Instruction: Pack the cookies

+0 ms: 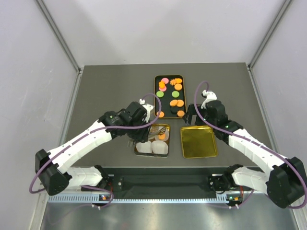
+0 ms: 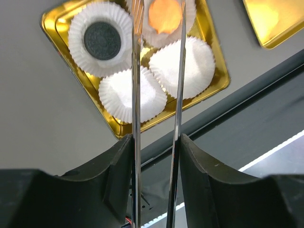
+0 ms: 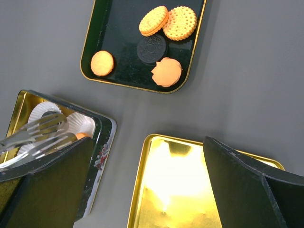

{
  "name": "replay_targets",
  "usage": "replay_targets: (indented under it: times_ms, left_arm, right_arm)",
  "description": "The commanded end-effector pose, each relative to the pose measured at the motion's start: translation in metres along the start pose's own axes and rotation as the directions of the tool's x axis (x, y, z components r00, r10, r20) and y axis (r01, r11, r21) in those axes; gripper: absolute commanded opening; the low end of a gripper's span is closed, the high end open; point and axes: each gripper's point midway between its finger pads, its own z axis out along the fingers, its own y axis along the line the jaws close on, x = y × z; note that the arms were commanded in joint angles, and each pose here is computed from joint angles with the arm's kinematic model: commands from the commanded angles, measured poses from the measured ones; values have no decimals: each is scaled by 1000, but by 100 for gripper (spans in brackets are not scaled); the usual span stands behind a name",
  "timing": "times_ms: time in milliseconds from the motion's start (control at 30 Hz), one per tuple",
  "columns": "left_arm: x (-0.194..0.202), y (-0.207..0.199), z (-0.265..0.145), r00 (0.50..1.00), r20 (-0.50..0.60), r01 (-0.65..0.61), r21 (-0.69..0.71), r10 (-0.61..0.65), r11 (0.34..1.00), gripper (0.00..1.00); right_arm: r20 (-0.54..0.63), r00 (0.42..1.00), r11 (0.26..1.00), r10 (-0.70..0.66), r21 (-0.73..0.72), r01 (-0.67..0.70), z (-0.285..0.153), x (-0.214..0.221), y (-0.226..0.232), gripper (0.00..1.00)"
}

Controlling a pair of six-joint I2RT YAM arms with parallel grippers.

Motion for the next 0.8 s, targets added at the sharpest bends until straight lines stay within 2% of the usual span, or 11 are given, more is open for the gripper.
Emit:
replay_targets:
  times_ms: [0, 167, 300, 533, 600, 767]
  left_arm:
    - [-27, -8, -26, 994, 102, -25, 20, 23, 999, 46]
    - [-50, -16, -39, 984, 176, -26, 44, 18, 999, 47]
    - [-90, -12, -39, 965, 262, -16, -26, 23, 1000, 47]
    - [-163, 3, 4, 950, 307, -3, -161, 53, 987, 49]
    - [-171, 12, 26, 960, 275, -1, -197, 57, 980, 50]
    - [-198, 18, 53, 958, 282, -4, -190, 58, 982, 51]
  right_arm:
    - [59, 998, 1000, -7, -28, 9, -5, -24, 10, 100]
    - [62, 998, 999, -7, -31, 9, -5, -24, 10, 100]
    - [62, 998, 999, -5, -33, 7, -6, -25, 10, 100]
    - [63, 998, 1000, -7, -28, 9, -6, -24, 10, 100]
    - [59, 998, 1000, -6, -28, 7, -5, -23, 10, 100]
    - [65, 998, 999, -7, -30, 9, -6, -25, 10, 100]
